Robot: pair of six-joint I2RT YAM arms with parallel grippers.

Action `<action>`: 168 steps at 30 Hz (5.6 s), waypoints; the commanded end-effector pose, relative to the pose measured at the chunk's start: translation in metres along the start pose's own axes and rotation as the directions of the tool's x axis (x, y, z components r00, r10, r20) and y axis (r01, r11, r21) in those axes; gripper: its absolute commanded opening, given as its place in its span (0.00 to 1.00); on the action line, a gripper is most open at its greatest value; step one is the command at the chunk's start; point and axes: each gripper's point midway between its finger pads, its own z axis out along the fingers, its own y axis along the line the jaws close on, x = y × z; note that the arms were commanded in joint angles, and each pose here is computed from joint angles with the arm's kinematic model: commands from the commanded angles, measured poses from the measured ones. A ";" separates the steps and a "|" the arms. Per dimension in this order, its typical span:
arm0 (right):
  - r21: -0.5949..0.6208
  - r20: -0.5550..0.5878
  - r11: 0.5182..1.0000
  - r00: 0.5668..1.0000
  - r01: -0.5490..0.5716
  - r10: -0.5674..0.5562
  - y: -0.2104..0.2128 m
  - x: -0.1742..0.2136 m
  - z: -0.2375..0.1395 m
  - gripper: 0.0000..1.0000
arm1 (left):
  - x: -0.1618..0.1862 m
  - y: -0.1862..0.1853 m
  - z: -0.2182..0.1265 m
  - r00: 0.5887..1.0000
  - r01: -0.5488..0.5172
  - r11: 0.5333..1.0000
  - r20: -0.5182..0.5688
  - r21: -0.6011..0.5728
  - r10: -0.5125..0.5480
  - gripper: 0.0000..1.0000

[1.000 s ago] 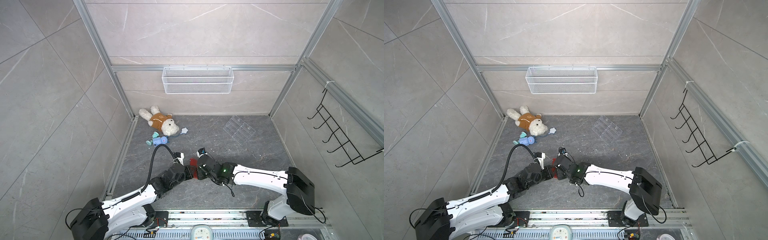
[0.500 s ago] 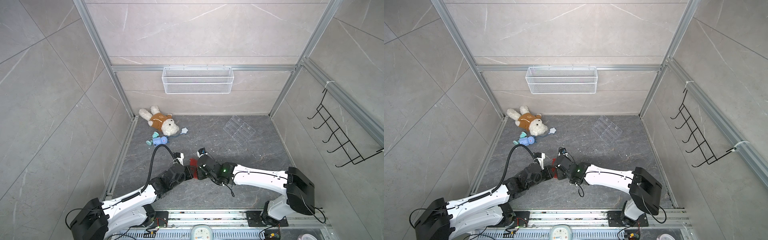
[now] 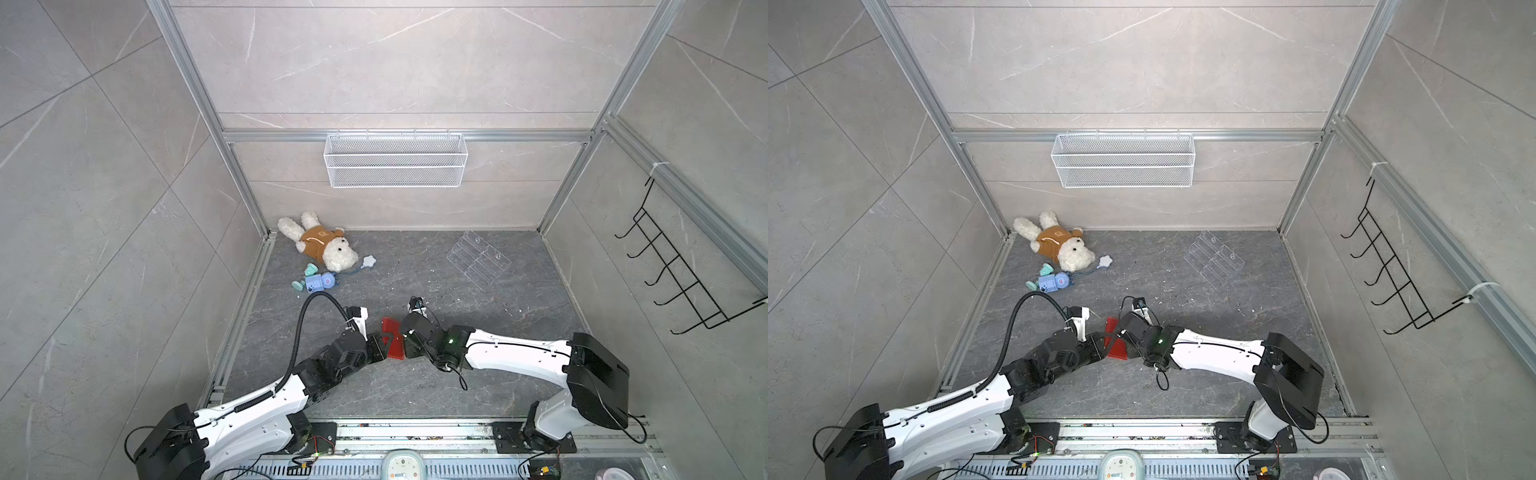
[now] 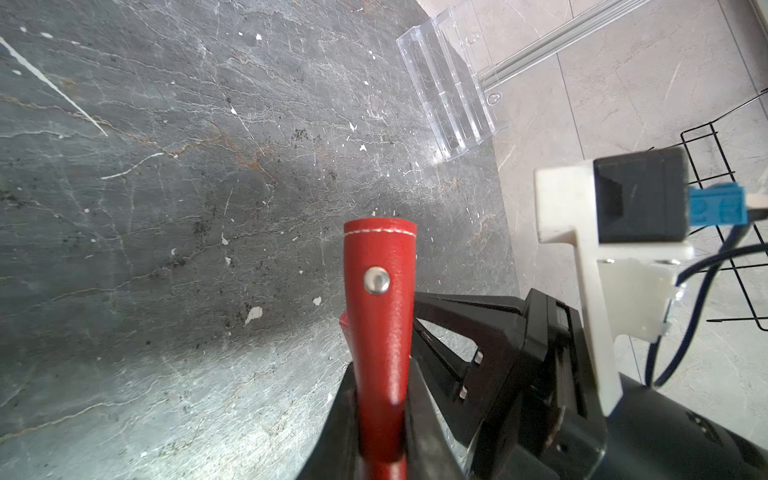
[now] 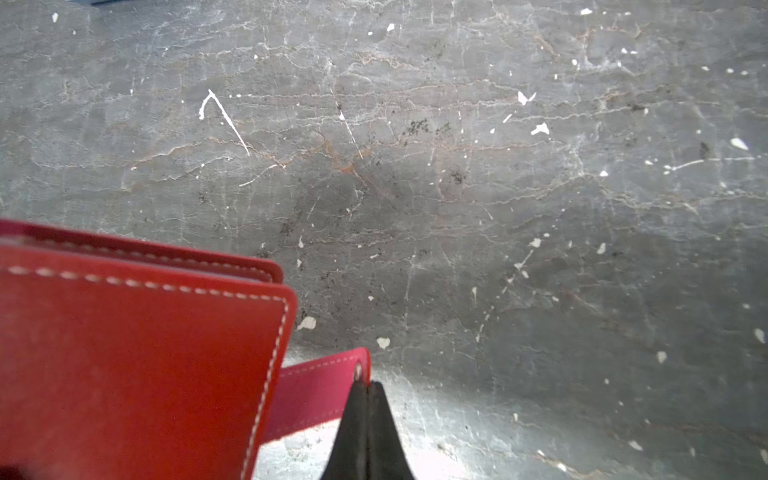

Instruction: Take the credit cards out of the card holder

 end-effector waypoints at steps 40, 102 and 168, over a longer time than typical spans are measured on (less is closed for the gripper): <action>0.049 -0.026 0.994 0.994 -0.102 0.103 -0.040 0.046 0.009 0.00 | 0.037 0.050 0.037 0.985 0.154 0.981 -0.062 -0.115 -0.162 0.33; -0.300 0.051 0.951 0.996 0.079 -0.067 0.091 -0.013 -0.049 0.00 | 0.000 0.069 -0.061 0.979 0.188 0.963 0.119 -0.191 -0.167 0.81; 0.247 -0.162 0.948 0.956 -0.202 0.246 -0.127 0.087 0.015 0.00 | 0.077 0.072 0.025 0.941 0.258 0.958 -0.192 -0.126 -0.279 0.41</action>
